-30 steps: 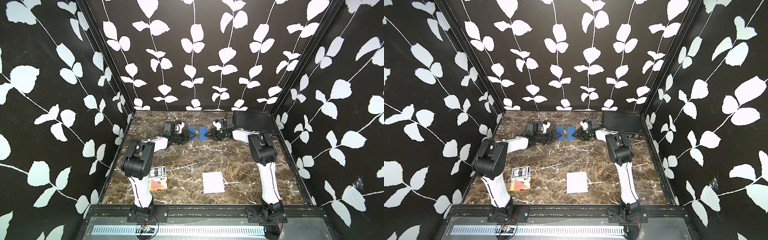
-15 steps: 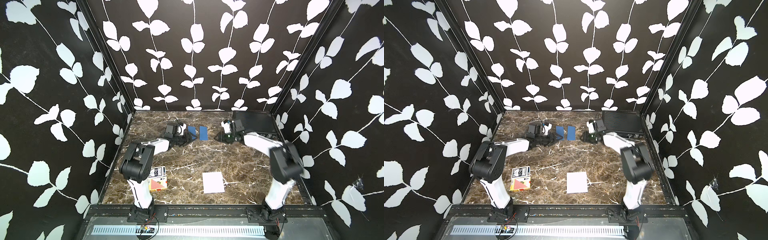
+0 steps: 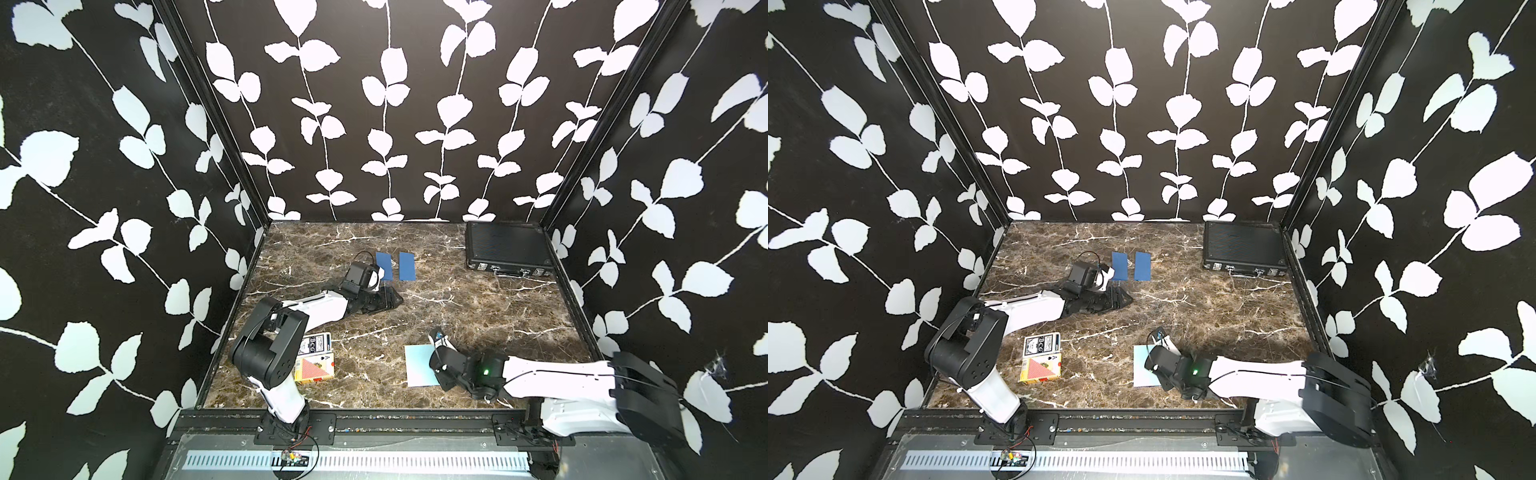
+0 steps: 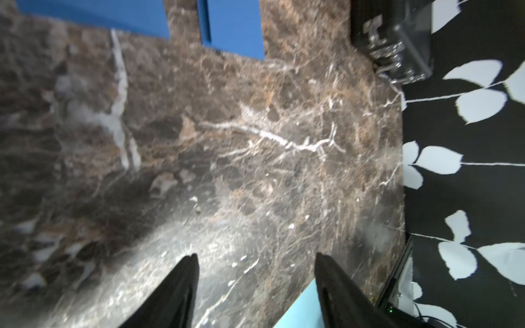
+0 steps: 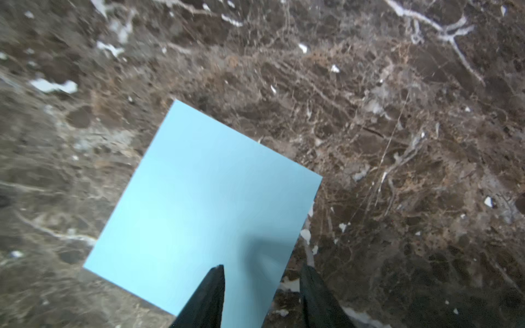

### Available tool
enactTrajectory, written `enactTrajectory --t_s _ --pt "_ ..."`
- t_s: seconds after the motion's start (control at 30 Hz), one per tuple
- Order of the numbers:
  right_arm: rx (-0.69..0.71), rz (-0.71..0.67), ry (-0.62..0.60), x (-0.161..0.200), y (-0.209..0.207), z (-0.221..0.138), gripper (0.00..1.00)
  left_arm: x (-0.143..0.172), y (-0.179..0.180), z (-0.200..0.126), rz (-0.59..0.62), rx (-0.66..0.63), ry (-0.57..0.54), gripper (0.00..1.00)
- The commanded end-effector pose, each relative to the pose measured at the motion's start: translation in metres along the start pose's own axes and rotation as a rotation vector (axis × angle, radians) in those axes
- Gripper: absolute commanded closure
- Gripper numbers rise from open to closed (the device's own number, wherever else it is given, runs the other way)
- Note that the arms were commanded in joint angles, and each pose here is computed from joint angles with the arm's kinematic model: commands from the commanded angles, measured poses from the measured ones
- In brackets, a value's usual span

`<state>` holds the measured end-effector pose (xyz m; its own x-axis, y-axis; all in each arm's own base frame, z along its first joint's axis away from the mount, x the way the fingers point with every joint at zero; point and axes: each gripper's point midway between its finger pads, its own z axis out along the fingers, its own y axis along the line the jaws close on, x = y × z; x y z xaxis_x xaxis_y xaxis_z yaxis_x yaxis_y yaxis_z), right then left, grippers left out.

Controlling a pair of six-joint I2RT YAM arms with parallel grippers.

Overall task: Fold the square paper along the opposite sides
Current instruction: Move the paper at the center of the board.

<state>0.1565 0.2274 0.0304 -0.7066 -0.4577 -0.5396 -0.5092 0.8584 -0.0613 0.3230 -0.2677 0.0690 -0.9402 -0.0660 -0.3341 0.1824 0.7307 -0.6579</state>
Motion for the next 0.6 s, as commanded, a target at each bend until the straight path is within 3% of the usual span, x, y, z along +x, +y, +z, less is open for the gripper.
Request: enactTrajectory --t_s 0.0,0.23,0.57 --pt "0.091 0.029 -0.065 -0.004 -0.011 0.014 0.52 0.007 0.001 -0.008 0.013 -0.019 0.002 0.32" --pt "0.129 0.072 -0.011 0.001 -0.026 0.050 0.47 0.006 0.007 -0.003 -0.001 -0.020 0.020 0.31" --pt "0.082 0.028 0.034 -0.044 -0.036 0.097 0.47 -0.001 0.029 -0.004 -0.018 -0.063 0.048 0.31"
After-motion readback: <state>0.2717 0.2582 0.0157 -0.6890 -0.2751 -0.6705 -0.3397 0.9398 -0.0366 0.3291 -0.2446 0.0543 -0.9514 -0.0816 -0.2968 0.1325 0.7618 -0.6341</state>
